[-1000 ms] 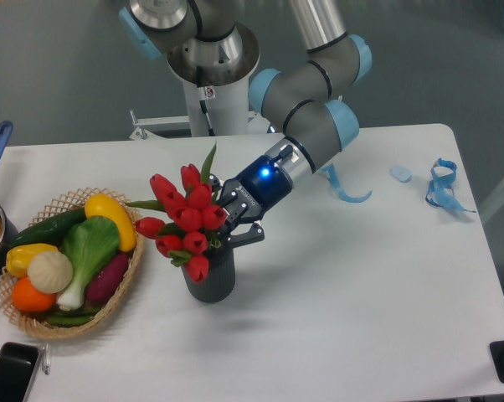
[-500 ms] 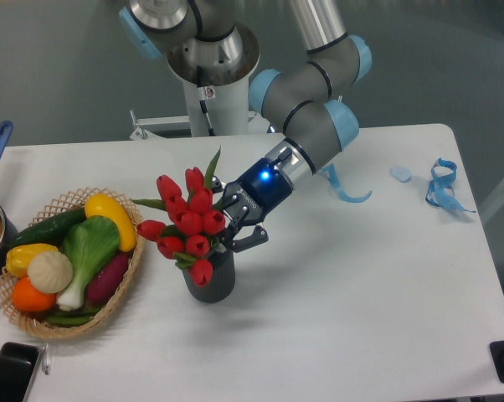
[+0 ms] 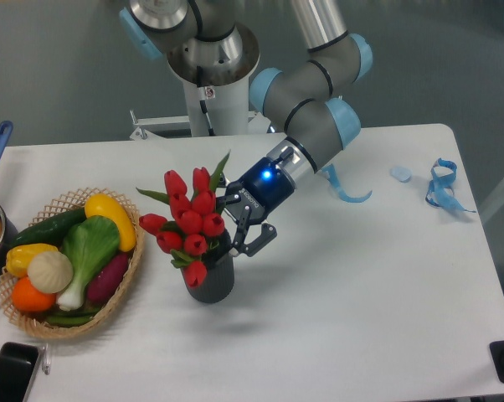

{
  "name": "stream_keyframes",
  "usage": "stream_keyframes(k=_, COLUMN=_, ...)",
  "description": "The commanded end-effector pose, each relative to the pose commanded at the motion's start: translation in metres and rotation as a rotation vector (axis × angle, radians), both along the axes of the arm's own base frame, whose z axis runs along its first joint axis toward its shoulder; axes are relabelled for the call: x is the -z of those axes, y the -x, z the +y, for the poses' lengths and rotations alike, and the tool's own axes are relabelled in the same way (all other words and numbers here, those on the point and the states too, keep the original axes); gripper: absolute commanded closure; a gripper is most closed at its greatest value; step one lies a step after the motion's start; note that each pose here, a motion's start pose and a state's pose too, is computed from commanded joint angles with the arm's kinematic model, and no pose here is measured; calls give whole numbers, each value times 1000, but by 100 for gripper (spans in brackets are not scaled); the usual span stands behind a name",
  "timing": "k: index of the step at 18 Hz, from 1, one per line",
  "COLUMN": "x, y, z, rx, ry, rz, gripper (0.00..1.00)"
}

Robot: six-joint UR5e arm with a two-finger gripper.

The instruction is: Insert the flowers into the vase

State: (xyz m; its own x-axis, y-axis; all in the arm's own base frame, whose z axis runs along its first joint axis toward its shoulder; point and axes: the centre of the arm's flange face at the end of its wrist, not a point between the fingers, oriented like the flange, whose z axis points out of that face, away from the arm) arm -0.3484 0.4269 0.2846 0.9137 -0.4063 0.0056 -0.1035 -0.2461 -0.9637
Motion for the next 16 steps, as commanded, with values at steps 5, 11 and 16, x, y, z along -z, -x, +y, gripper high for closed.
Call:
stream_keyframes(k=5, x=-12, y=8, z=-11, rx=-52, ry=196, rz=171, gripper=0)
stream_keyframes(k=11, x=-78, y=63, z=-49, rx=-211, ry=310, rz=391, gripper=0)
stream_keyframes(k=16, x=-169, y=128, z=-79, rx=-419, ry=416, rz=570, gripper=0)
